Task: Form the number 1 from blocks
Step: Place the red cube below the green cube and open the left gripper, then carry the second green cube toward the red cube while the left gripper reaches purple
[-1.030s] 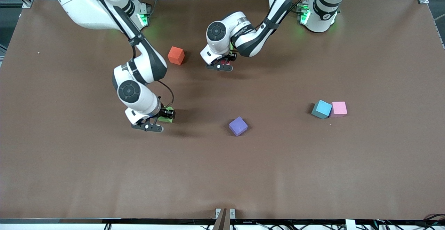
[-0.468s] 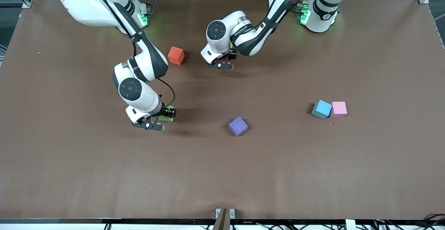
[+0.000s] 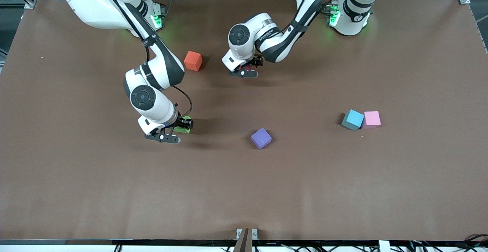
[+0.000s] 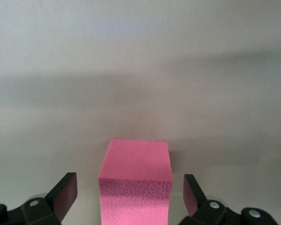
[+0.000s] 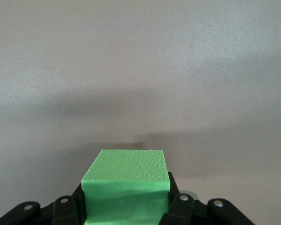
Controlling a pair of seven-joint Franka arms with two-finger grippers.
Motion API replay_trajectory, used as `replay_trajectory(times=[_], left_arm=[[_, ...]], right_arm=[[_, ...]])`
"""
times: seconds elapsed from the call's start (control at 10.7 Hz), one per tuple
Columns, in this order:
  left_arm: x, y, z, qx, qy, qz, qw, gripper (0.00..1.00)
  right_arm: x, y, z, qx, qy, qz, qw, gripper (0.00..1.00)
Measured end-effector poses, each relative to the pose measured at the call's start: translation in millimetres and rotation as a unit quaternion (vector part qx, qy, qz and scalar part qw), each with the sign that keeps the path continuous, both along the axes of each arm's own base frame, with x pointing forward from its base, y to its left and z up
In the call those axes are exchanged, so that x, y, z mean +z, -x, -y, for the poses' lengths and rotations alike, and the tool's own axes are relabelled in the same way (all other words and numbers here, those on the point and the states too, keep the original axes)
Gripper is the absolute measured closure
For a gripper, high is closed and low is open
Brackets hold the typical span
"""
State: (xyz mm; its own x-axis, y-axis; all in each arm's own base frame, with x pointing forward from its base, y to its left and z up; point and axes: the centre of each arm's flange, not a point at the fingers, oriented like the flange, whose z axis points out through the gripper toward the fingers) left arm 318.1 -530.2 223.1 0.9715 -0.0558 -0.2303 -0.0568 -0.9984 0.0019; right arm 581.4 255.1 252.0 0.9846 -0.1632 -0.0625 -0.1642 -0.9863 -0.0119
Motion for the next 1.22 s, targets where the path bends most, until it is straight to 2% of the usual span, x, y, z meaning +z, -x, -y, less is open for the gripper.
replay_trajectory(times=[0.19, 0.37, 0.75, 0.84, 1.12, 1.22], left_arm=[[47.0, -42.8, -21.0, 0.035, 0.010, 0.018, 0.999, 0.00], [86.5, -92.9, -60.4, 0.084, 0.020, 0.038, 0.996, 0.00], [111.2, -182.2, -140.8, 0.159, 0.028, 0.068, 0.985, 0.00], [115.2, -200.3, -158.6, 0.163, 0.030, 0.076, 0.983, 0.00], [113.5, -246.4, -216.5, 0.154, 0.079, 0.061, 0.983, 0.00], [107.5, -255.5, -232.5, 0.147, 0.079, 0.061, 0.984, 0.00]], right_arm=[[2.1, 4.1, -13.2, 0.005, -0.002, 0.003, 1.000, 0.37], [7.5, 24.7, -62.1, 0.000, -0.003, 0.008, 1.000, 0.37], [6.0, 108.0, -178.3, 0.005, 0.001, 0.004, 1.000, 0.37], [0.6, 130.7, -200.8, 0.009, 0.005, 0.000, 1.000, 0.37], [-10.0, 191.0, -252.0, 0.014, 0.014, -0.004, 1.000, 0.37], [-14.7, 209.5, -264.8, 0.019, 0.022, -0.001, 1.000, 0.37]])
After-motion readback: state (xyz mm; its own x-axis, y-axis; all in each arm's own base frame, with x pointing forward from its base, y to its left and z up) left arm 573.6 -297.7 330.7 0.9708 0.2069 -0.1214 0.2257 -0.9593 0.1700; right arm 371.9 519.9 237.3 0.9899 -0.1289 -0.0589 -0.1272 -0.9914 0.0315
